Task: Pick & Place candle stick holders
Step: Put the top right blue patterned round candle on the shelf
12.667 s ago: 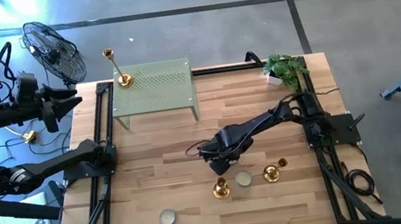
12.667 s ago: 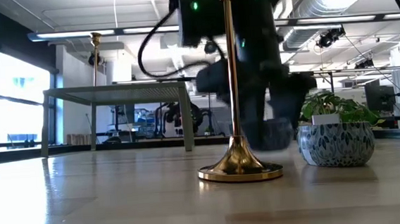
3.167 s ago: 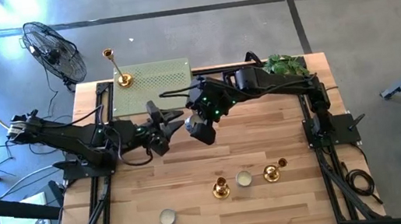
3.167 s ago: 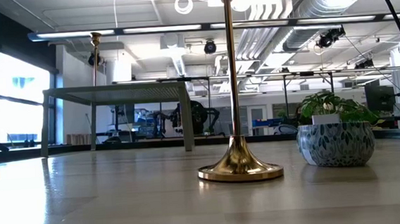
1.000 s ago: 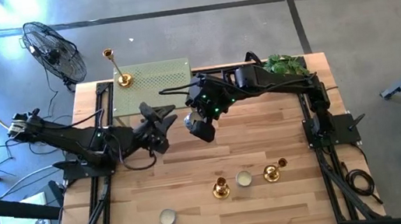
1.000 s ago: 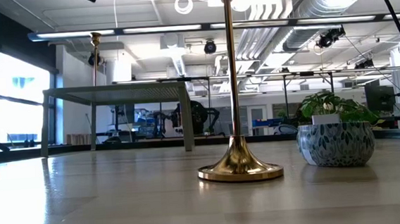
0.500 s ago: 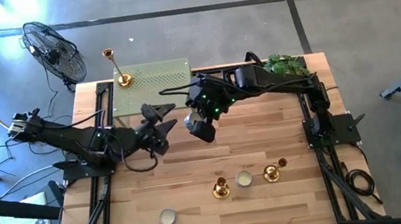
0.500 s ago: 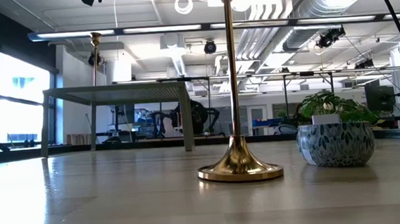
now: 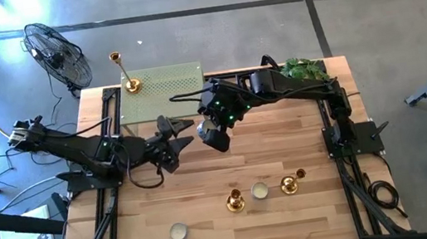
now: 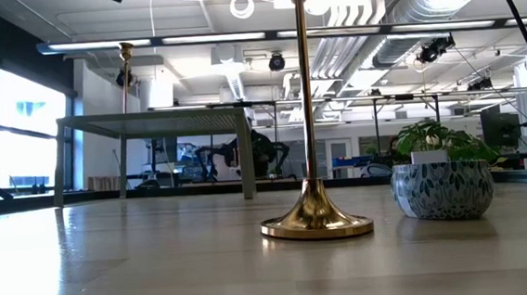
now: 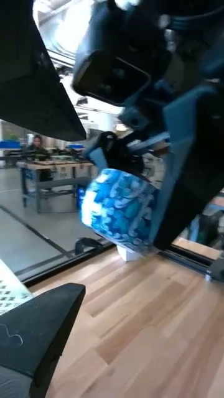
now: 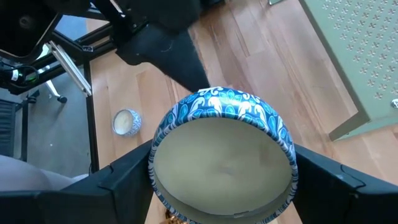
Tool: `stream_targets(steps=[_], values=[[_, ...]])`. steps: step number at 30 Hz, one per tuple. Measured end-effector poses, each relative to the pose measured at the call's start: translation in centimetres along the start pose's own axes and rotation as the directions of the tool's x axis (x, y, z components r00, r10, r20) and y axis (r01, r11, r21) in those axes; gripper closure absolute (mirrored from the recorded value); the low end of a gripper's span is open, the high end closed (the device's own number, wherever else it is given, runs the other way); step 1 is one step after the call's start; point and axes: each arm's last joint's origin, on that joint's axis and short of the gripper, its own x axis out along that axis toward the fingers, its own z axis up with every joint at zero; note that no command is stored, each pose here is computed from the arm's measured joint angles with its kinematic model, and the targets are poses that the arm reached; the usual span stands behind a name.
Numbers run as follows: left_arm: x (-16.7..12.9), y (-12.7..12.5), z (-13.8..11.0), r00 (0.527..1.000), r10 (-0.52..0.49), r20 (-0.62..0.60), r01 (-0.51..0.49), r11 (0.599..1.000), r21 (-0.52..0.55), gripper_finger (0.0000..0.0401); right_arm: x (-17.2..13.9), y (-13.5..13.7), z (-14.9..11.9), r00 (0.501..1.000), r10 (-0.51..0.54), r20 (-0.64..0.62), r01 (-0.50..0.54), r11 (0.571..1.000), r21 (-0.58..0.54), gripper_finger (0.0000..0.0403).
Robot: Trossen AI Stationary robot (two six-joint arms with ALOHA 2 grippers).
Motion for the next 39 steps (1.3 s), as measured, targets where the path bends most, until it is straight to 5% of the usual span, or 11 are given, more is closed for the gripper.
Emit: stream_targets(steps=[10,17,28,39], values=[[0.2,0.2,0.2,0.992,-0.015,0.128,-0.004,0.989,0.145,0.0015,0.1,0.5,-0.2,0.999,0.031,-0.014,-0.031,0.999,-0.019,0.0105],[1.3,1.2,-1.0,0.987,0.034,0.155,-0.051,0.993,0.107,0.0016,0.1,0.7,-0.3,0.998,0.058,-0.026,-0.059,0.998,-0.028,0.0105],[1.8,1.0,-0.9,0.969,0.004,0.248,-0.035,0.992,0.12,0.0016,0.1,0.7,-0.3,0.998,0.057,-0.029,-0.058,0.998,-0.029,0.0105],[2.0,0.4,-0.9,0.976,-0.036,0.215,0.006,0.99,0.14,0.0016,0.1,0.7,-0.3,0.998,0.062,-0.03,-0.062,0.998,-0.021,0.0105]])
